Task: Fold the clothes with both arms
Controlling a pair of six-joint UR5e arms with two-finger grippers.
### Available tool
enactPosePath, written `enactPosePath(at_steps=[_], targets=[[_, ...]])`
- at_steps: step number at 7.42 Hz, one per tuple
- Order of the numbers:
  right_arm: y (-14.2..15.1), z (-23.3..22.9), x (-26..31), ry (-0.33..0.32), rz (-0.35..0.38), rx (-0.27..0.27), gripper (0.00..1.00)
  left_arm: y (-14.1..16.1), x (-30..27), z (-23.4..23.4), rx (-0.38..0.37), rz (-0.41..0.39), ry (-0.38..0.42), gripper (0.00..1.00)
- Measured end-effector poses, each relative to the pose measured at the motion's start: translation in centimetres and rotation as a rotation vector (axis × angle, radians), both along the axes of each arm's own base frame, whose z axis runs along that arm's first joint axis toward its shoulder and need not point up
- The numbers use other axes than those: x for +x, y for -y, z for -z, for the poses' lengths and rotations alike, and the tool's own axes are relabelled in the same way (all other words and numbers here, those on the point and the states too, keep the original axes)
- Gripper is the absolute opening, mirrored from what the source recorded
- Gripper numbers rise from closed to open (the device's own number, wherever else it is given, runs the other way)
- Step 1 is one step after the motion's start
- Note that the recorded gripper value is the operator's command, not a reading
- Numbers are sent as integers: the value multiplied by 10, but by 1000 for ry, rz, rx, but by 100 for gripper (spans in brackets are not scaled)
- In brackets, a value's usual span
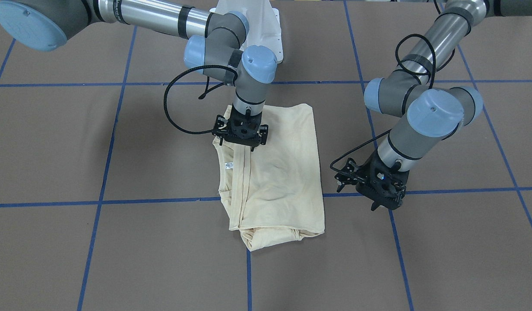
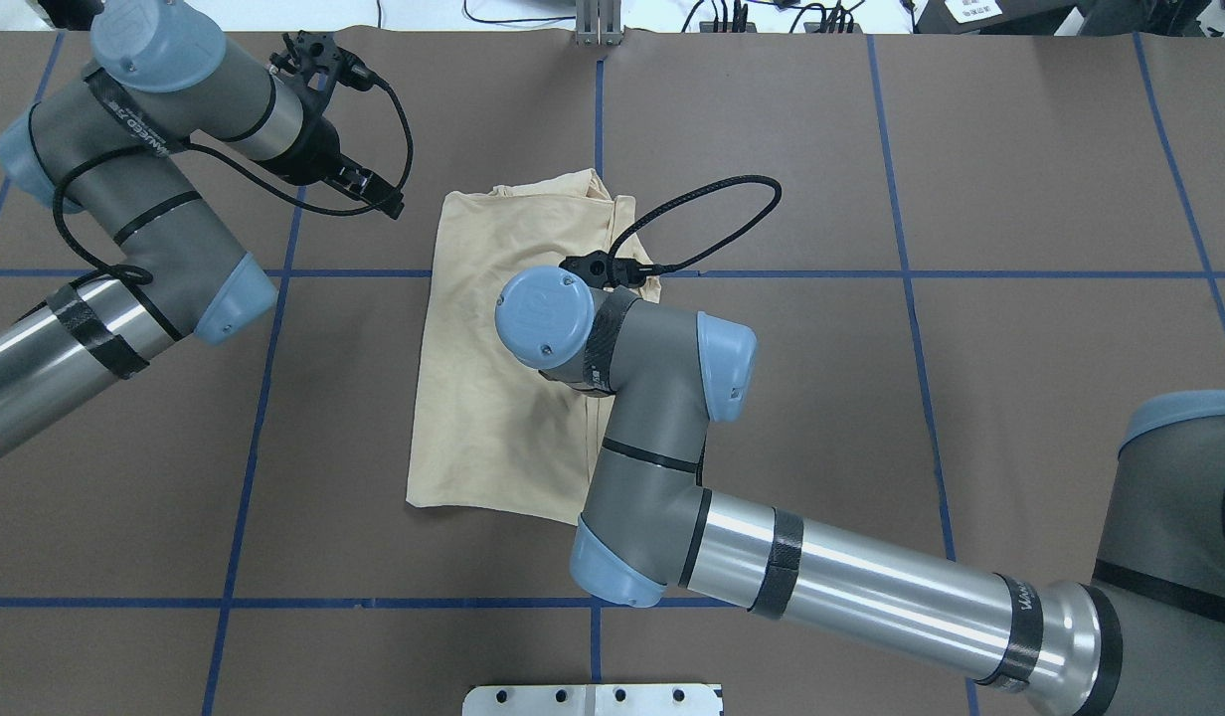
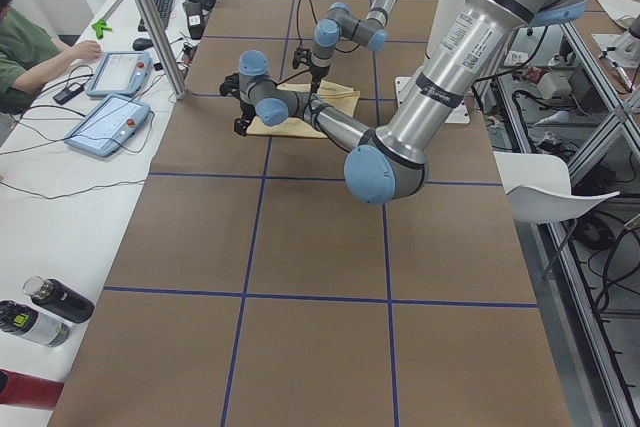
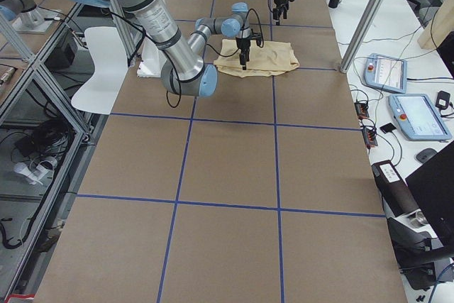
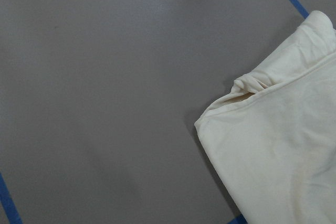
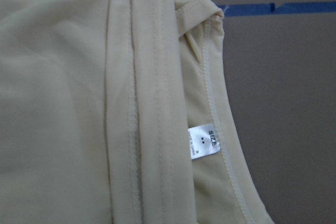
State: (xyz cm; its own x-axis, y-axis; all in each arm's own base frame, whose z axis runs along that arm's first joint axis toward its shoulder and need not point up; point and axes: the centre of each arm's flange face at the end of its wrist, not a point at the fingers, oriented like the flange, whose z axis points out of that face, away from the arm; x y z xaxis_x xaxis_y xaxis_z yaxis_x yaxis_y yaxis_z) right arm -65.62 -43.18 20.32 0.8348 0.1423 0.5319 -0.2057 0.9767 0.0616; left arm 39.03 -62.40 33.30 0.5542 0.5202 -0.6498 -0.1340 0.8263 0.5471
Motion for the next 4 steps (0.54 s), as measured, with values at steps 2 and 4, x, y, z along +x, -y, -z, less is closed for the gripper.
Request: enactPosePath(at_steps=[2, 4], targets=[[-2, 0, -1, -11, 16, 3, 100, 0, 0, 0, 0, 0, 0, 100], [-3, 2, -2, -7, 19, 5, 100, 0, 0, 0, 1, 1, 0, 100]])
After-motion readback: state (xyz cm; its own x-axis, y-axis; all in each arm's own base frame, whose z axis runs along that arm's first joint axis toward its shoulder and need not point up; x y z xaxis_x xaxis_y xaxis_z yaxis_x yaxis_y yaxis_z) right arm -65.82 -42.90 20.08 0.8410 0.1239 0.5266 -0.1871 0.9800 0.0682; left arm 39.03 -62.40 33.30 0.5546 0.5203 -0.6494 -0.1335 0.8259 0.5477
